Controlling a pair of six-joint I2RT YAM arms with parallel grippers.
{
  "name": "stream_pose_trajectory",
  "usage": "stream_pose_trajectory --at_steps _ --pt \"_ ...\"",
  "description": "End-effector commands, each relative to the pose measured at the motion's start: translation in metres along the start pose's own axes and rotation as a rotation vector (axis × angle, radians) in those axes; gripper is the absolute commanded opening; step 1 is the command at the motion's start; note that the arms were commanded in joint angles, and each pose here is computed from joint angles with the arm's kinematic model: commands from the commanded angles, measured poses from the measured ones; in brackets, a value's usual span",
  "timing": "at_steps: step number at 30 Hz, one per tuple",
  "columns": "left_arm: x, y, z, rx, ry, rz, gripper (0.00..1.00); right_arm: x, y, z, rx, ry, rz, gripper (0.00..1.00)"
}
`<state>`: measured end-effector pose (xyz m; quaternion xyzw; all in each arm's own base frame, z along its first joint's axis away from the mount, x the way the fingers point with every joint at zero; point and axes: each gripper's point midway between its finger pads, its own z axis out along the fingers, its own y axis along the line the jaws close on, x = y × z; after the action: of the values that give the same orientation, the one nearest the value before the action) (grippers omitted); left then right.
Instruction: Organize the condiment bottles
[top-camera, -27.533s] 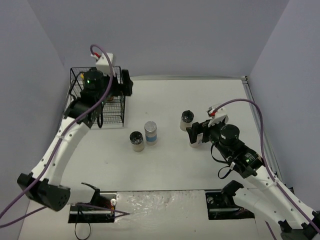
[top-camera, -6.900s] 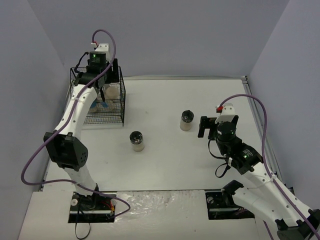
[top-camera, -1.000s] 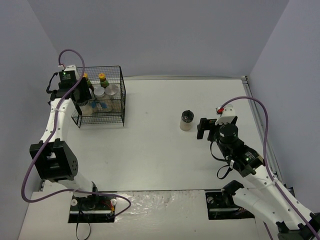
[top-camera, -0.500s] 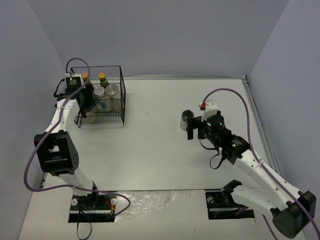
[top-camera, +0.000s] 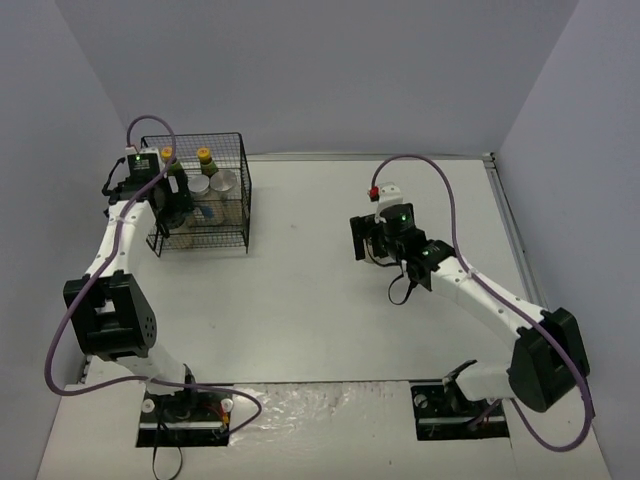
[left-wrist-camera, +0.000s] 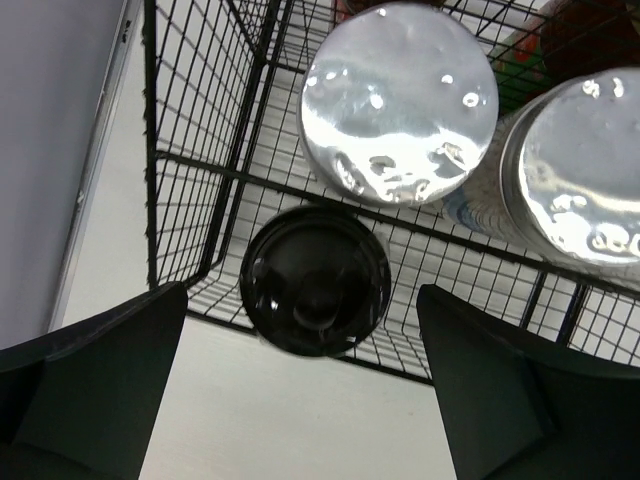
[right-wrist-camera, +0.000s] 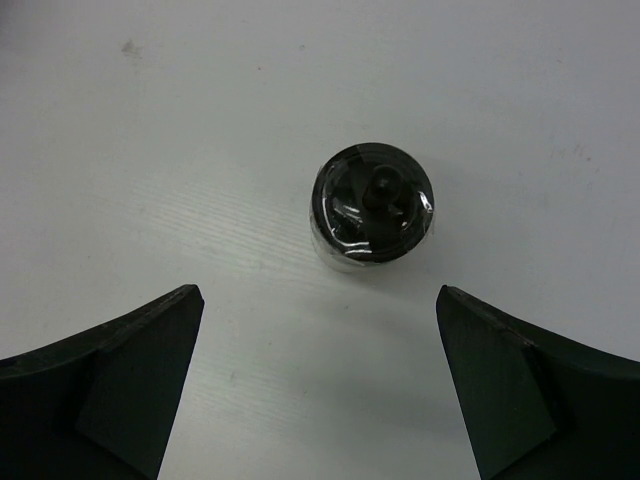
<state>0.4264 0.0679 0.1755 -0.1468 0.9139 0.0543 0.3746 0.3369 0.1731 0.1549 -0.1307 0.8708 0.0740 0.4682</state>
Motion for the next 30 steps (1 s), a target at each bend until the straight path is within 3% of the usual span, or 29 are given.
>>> stream_pose_trajectory --at_steps 1,8,10,14,18,21,24,30 --pt "-0.041 0.011 -0.066 -0.021 -0.126 -0.044 0.97 -0.032 -0.017 0.029 0.091 -0.077 0.026 1.0" --pt "-0.009 -0.002 -0.114 0.092 -0.136 -0.052 0.97 -0.023 -0.018 0.064 0.078 -0.056 0.025 0.99" --pt "0.012 -0.017 -0.13 0.182 -0.152 -0.041 0.97 -0.022 -0.017 0.07 0.074 -0.055 0.019 0.94" --pt "0.045 -0.048 -0.148 0.305 -0.192 0.05 0.97 -0.019 -0.013 0.08 0.052 -0.055 -0.003 0.74" --pt "0.075 -0.067 -0.157 0.373 -0.219 0.145 0.97 -0.017 0.003 0.084 -0.022 -0.058 -0.032 0.39" --pt "0.088 -0.065 -0.155 0.367 -0.222 0.159 0.97 -0.02 0.026 0.082 -0.099 -0.083 -0.061 0.22" --pt "0.093 -0.063 -0.155 0.372 -0.239 0.142 0.97 -0.021 0.081 0.076 -0.225 -0.104 -0.134 0.15" --pt "0.094 -0.053 -0.156 0.327 -0.256 0.131 0.97 -0.032 0.158 0.069 -0.416 -0.145 -0.191 0.14"
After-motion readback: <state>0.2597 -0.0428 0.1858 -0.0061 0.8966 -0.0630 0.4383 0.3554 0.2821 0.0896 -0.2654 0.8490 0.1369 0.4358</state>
